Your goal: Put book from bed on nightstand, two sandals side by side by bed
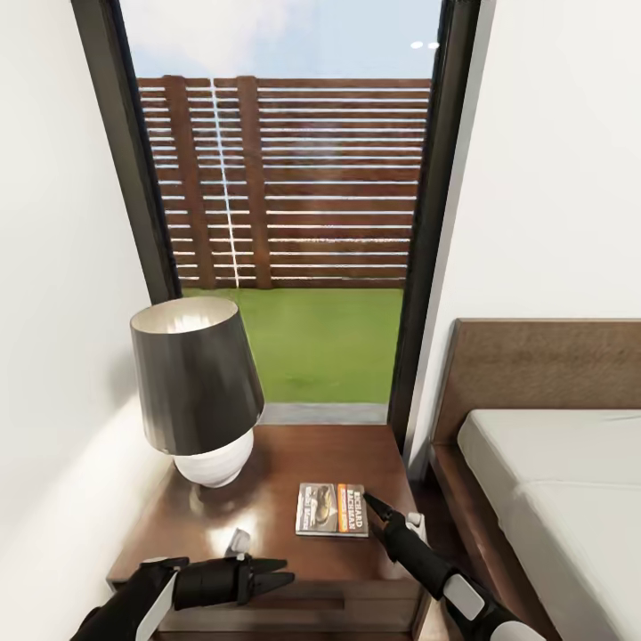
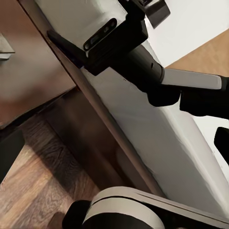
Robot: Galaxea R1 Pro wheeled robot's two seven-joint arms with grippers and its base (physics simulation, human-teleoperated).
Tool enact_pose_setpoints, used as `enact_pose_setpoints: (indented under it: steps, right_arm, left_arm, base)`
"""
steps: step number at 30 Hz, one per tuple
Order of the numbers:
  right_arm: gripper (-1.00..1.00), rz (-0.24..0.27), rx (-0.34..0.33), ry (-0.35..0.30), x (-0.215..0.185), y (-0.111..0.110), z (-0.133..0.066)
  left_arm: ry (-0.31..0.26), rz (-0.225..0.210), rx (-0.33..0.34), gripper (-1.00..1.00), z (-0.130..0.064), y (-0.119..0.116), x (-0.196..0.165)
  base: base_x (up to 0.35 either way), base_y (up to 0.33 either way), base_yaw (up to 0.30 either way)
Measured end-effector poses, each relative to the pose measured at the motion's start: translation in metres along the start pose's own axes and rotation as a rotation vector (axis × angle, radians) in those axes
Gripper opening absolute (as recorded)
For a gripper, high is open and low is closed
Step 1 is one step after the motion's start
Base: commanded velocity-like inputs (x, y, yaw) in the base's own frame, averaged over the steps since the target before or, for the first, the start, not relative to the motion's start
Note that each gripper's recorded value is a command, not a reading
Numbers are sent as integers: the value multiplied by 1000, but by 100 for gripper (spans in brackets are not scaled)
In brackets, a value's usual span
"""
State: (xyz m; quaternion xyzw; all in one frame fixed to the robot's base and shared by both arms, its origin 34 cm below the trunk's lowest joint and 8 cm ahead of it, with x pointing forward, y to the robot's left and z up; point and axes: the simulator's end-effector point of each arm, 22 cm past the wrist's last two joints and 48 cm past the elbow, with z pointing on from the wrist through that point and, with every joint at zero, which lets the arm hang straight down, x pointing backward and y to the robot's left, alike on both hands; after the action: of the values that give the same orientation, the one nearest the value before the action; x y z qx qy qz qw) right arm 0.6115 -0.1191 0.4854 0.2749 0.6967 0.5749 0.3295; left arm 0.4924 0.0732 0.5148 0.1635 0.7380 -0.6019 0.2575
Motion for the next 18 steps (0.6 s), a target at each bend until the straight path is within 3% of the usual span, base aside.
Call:
enact_pose_setpoints:
  steps: [2,6,9,12,15,18]
  right_arm:
    - [100,-17,4,14,1,4,1]
    - [100,-99,37,125,21,5,0]
    - [100,-111,41,142,21,8,-3]
    - [100,-164,58,167,4,4,-24]
    - [100,-232,-7,248,-5,16,-53]
    - [100,-249,-133,293,-13,45,-77]
  left_arm:
    - [0,1,-14,100,-1,0,-3]
    - [3,2,-29,100,-1,-3,-9]
    - [3,2,-50,100,0,-3,-14]
    - [4,2,-62,100,1,-5,-19]
    - [5,4,-65,100,1,-9,-24]
    - [6,3,-61,100,3,-14,-28]
  base:
    - [0,0,0]
    - [0,0,0]
    - [0,0,0]
    - [0,0,0]
    - [0,0,0]
    - [0,0,0]
